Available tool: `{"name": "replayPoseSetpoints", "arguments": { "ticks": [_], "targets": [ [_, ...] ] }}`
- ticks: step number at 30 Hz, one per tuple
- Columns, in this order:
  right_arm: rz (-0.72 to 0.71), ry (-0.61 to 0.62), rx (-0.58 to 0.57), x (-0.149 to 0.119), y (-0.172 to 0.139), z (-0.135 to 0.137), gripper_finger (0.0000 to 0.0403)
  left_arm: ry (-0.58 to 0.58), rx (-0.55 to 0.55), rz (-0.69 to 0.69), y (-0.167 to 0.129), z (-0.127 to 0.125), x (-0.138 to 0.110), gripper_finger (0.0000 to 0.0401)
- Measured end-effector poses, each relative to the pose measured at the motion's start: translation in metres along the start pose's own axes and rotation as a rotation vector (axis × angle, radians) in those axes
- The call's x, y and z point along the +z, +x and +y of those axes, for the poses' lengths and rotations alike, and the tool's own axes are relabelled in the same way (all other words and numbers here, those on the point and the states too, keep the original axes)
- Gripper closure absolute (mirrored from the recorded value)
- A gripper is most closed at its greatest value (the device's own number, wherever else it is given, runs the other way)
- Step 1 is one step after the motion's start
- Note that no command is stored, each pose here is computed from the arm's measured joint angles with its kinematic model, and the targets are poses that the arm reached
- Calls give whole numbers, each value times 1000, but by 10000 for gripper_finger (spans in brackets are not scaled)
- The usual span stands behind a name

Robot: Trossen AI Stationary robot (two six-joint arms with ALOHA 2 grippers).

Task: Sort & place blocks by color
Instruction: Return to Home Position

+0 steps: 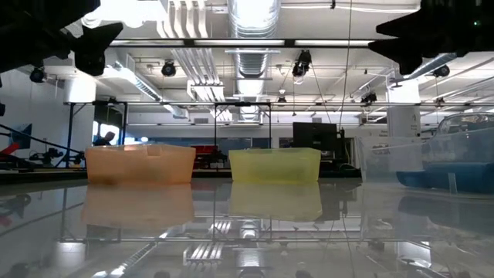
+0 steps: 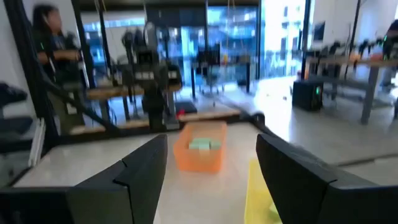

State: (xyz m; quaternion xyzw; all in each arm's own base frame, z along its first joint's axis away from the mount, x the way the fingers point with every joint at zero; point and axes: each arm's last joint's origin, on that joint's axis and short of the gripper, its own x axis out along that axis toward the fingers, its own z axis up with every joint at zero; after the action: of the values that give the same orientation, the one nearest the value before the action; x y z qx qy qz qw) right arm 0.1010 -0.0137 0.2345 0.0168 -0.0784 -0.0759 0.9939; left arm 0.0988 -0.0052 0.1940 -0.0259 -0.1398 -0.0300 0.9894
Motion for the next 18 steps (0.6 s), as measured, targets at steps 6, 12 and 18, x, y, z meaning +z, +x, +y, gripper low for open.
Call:
{"name": "replayPoseSetpoints", "arguments": {
  "ticks": [6,12,18],
  "targets": [
    [-111,8,-75,-24,-11,-4,158,0,2,44,-1,0,-4,152],
    [-102,-60,-133,-42,-15,-6,162,-2,2,60,0,0,-6,152],
    [-56,-221,-188,-44,-13,-7,159,-1,3,84,1,0,-9,152]
  ]
}}
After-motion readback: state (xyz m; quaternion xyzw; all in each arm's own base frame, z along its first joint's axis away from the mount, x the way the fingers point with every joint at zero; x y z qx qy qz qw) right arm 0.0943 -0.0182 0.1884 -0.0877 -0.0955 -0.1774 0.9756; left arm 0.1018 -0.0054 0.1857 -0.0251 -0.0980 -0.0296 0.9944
